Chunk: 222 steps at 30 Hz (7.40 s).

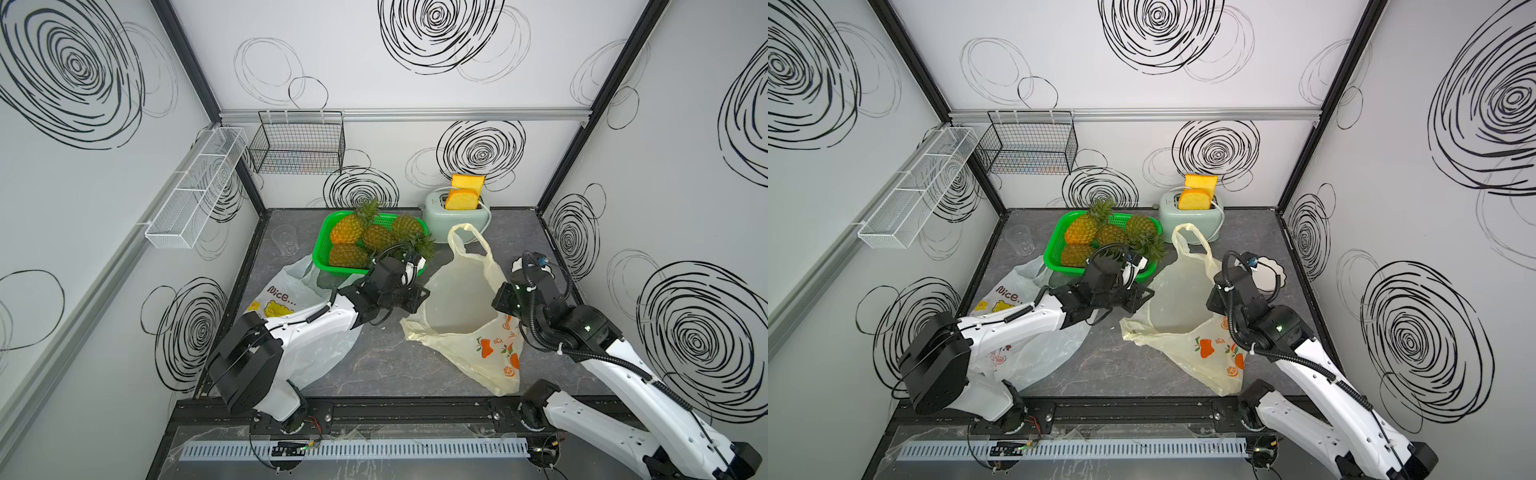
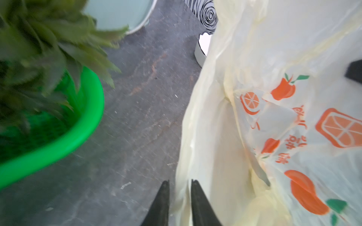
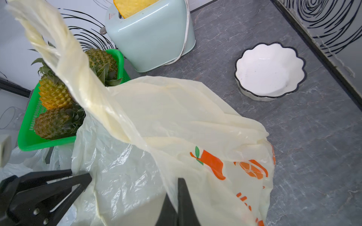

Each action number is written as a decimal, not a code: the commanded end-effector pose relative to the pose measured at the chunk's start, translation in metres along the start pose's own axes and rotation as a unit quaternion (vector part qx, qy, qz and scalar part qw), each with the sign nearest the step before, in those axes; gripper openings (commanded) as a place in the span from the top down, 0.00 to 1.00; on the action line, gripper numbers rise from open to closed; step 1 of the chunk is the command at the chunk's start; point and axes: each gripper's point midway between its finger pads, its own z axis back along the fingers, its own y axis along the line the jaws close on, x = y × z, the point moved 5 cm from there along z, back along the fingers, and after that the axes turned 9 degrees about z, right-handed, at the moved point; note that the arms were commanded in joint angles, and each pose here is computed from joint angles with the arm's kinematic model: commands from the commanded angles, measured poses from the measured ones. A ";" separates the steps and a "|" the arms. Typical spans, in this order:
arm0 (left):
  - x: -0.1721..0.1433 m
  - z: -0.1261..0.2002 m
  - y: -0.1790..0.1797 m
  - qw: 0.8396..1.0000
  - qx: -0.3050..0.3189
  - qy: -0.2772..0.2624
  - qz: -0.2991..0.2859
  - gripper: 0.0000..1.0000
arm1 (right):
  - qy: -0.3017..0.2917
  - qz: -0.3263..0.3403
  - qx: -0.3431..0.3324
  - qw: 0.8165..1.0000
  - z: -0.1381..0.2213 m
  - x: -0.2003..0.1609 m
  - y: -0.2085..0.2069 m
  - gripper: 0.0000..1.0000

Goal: Place the pineapple into a plastic bag & tie a knot
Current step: Open the plastic bag at the center of the board, then pick up the pineapple from the basket, then place the pineapple in the plastic bag.

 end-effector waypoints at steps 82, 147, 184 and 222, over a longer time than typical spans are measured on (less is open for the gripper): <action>0.118 -0.082 0.090 0.907 0.278 -0.101 0.299 0.92 | 0.013 -0.019 -0.017 1.000 -0.025 0.021 0.001 1.00; 0.012 0.101 -0.039 0.838 0.046 0.135 -0.527 1.00 | 0.074 0.126 0.204 0.968 -0.041 0.023 0.074 1.00; -0.058 -0.033 -0.043 0.909 0.098 0.239 -0.326 0.95 | 0.032 0.031 0.187 0.981 -0.033 0.032 0.065 1.00; -0.078 -0.004 -0.092 0.925 -0.165 0.124 -0.320 0.04 | 0.046 -0.003 0.209 0.977 -0.054 0.007 0.062 1.00</action>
